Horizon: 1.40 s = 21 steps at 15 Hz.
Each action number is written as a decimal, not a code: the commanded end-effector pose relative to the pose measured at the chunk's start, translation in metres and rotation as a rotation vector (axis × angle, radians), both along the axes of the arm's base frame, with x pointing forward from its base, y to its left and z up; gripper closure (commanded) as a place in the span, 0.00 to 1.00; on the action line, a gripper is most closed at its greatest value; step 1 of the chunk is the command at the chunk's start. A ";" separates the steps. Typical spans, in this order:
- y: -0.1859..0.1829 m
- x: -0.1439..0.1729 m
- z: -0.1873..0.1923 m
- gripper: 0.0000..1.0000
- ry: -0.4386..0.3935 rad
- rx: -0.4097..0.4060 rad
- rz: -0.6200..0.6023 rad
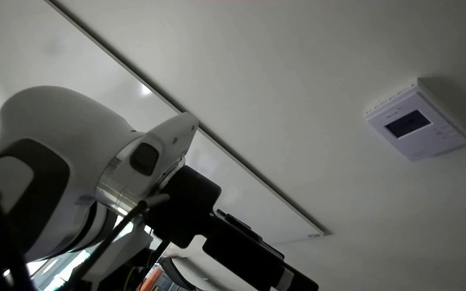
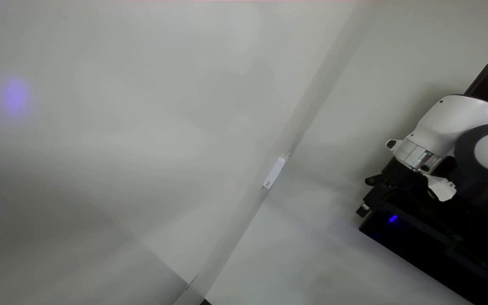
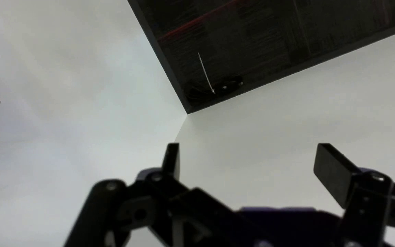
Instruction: Turn off the light switch
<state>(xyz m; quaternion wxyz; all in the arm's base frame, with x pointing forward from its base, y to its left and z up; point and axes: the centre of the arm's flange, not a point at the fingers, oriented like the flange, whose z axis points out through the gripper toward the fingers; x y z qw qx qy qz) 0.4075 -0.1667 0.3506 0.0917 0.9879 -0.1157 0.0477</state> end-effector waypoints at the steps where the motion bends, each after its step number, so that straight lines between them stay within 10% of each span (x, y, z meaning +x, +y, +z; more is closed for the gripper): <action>1: 0.004 0.015 -0.023 0.00 0.029 -0.027 -0.056; 5: -0.004 0.023 -0.042 0.00 0.048 -0.023 -0.065; 6: -0.005 0.025 -0.045 0.25 0.045 -0.025 -0.064; 10: -0.008 0.026 -0.038 0.51 0.080 -0.028 -0.073; 11: -0.004 0.022 -0.045 0.33 0.063 -0.009 -0.054; 16: -0.006 0.024 -0.042 0.50 0.065 -0.011 -0.058; 17: -0.006 0.025 -0.045 0.75 0.059 -0.005 -0.068; 21: -0.009 0.033 -0.065 0.99 -0.042 0.012 -0.145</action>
